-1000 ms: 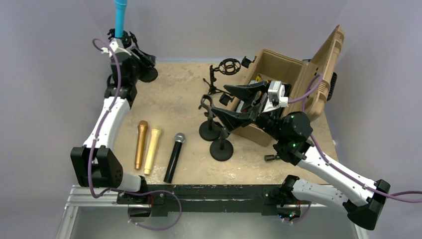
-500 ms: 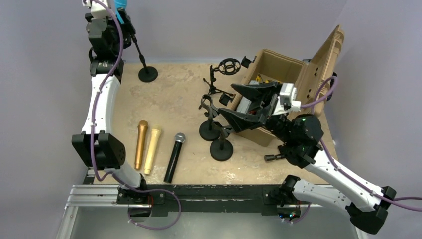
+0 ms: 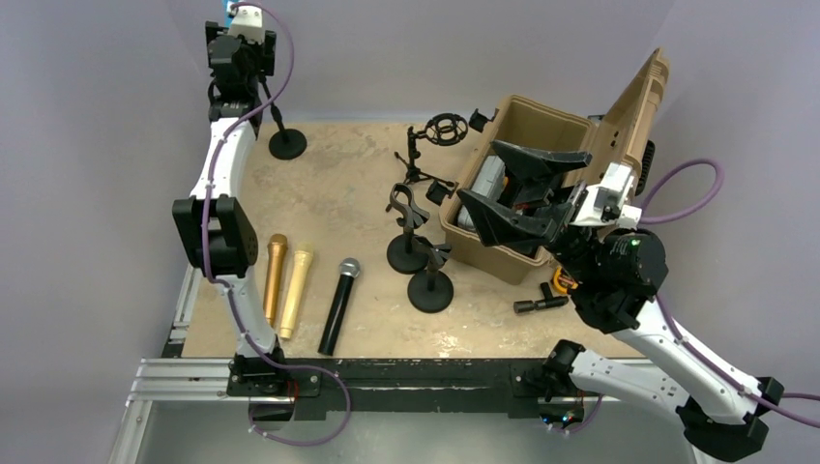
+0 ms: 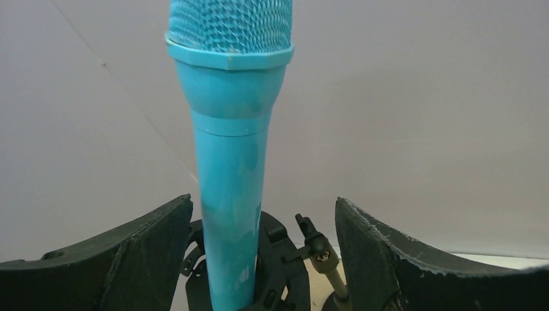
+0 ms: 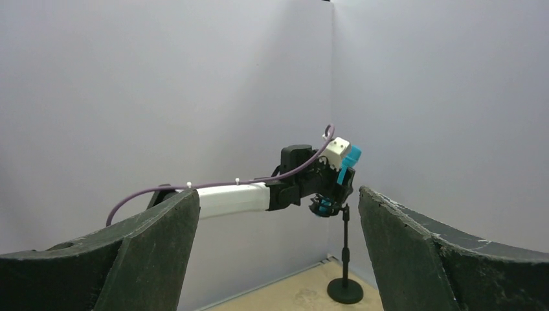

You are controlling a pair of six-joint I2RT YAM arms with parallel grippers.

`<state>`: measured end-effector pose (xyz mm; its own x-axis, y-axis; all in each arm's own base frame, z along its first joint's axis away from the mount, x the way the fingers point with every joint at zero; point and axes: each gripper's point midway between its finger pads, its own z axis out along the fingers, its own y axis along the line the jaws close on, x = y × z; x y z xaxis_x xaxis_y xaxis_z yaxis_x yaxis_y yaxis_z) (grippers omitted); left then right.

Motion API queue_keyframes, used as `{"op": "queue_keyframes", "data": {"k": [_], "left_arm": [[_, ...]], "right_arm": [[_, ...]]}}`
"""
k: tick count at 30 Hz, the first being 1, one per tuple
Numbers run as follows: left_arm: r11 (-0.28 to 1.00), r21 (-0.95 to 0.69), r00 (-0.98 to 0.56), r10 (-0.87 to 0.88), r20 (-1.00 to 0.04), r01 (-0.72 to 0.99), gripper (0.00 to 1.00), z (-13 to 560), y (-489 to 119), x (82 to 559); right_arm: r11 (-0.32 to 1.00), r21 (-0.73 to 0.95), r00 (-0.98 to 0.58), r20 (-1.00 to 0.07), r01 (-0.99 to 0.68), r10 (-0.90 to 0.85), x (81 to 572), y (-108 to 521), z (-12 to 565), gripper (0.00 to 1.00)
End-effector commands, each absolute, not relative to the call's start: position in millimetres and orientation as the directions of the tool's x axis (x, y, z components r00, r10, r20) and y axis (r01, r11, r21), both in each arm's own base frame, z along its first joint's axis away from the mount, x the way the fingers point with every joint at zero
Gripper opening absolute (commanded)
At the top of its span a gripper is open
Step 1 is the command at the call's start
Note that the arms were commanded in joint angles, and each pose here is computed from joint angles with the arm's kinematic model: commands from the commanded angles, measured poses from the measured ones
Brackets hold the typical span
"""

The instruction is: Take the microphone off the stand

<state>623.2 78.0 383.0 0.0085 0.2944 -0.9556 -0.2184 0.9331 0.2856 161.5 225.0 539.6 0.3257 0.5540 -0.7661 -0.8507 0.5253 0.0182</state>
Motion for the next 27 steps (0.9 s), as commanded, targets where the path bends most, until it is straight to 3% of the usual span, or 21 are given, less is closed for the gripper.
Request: {"op": "queue_keyframes", "data": {"k": [1, 9, 17, 24, 27], "left_arm": [[0.872, 0.351, 0.099, 0.405, -0.909, -0.342, 0.79, 428, 99, 630], [0.808, 0.392, 0.109, 0.481, -0.870, -0.441, 0.75, 419, 117, 650], [0.781, 0.401, 0.127, 0.514, -0.849, -0.480, 0.43, 418, 126, 656], [0.813, 0.404, 0.179, 0.510, -0.841, -0.419, 0.24, 435, 113, 655], [0.816, 0.384, 0.200, 0.502, -0.842, -0.431, 0.22, 448, 113, 649]], "right_arm": [[0.578, 0.065, 0.334, -0.762, -0.813, 0.555, 175, 220, 544, 0.91], [0.590, 0.087, 0.299, -0.797, -0.803, 0.525, 194, 238, 532, 0.91], [0.585, 0.098, 0.277, -0.810, -0.805, 0.517, 205, 251, 530, 0.91], [0.576, 0.106, 0.255, -0.822, -0.810, 0.509, 211, 261, 524, 0.91], [0.571, 0.113, 0.247, -0.821, -0.813, 0.515, 211, 261, 524, 0.91]]}}
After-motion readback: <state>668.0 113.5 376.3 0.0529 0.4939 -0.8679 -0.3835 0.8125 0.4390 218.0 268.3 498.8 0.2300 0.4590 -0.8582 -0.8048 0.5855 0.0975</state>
